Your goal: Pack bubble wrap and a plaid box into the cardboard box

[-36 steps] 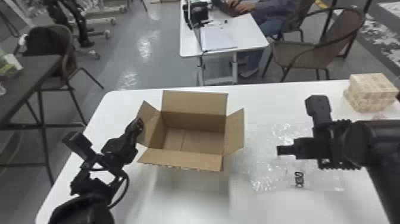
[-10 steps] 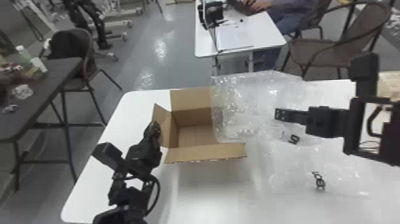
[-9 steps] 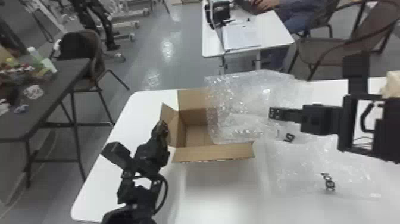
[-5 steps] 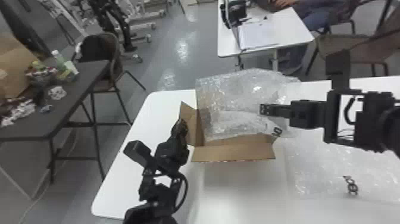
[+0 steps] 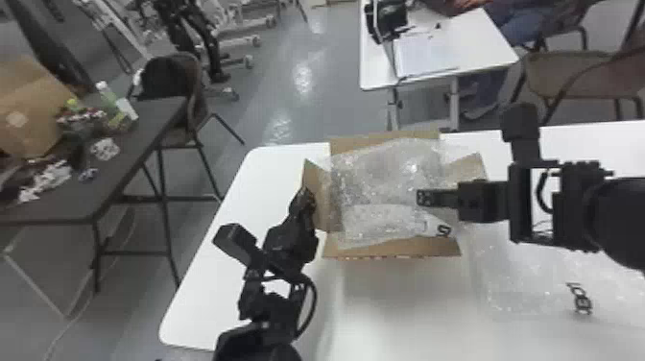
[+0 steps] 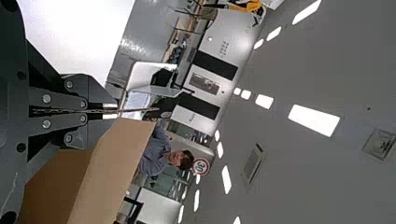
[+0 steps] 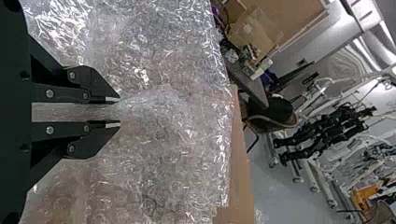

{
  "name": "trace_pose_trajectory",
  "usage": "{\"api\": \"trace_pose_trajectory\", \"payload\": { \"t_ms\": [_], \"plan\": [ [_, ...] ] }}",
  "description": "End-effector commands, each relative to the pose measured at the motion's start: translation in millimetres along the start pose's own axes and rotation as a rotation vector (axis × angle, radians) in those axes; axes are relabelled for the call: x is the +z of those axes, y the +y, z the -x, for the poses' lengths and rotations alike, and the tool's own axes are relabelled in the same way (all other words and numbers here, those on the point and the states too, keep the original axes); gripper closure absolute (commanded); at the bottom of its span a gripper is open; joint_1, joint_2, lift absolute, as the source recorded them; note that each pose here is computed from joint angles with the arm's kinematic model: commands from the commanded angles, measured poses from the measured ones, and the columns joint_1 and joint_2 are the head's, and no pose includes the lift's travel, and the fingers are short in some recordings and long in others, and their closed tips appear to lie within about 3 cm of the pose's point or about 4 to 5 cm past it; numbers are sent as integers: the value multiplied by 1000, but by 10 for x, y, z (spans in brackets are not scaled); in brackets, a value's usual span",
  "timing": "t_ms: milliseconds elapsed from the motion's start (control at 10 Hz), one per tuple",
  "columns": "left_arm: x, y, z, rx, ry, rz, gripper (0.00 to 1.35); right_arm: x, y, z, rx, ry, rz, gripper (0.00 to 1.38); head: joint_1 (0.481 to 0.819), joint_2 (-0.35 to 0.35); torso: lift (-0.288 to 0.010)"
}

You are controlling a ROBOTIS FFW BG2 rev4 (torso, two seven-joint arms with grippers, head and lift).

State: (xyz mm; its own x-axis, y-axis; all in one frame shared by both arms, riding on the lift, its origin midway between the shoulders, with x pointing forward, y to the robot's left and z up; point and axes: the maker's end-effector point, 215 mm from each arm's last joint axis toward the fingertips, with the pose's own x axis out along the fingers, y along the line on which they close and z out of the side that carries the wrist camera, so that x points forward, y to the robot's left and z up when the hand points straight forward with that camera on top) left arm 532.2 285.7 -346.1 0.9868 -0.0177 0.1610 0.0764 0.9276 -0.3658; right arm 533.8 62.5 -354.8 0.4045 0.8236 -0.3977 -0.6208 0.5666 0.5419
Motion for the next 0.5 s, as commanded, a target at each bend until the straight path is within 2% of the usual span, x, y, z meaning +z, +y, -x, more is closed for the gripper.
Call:
{"api": "trace_pose_trajectory", "payload": {
  "t_ms": [0, 100, 300, 400],
  "plan": [
    [10, -11, 3, 2, -6, 8, 1219, -124, -199, -8, -60, 33, 12, 1032, 695, 347, -110],
    [9, -34, 0, -2, -8, 10, 1219, -161, -333, -31, -88, 29, 21, 1032, 695, 340, -110],
    [9, -66, 2, -8, -11, 19, 1219, -218, -527, -208, -92, -40, 39, 1032, 695, 327, -110],
    [13, -76, -6, -9, -13, 21, 1219, -348, -591, -288, -78, -53, 14, 1032, 695, 323, -110]
  ]
}}
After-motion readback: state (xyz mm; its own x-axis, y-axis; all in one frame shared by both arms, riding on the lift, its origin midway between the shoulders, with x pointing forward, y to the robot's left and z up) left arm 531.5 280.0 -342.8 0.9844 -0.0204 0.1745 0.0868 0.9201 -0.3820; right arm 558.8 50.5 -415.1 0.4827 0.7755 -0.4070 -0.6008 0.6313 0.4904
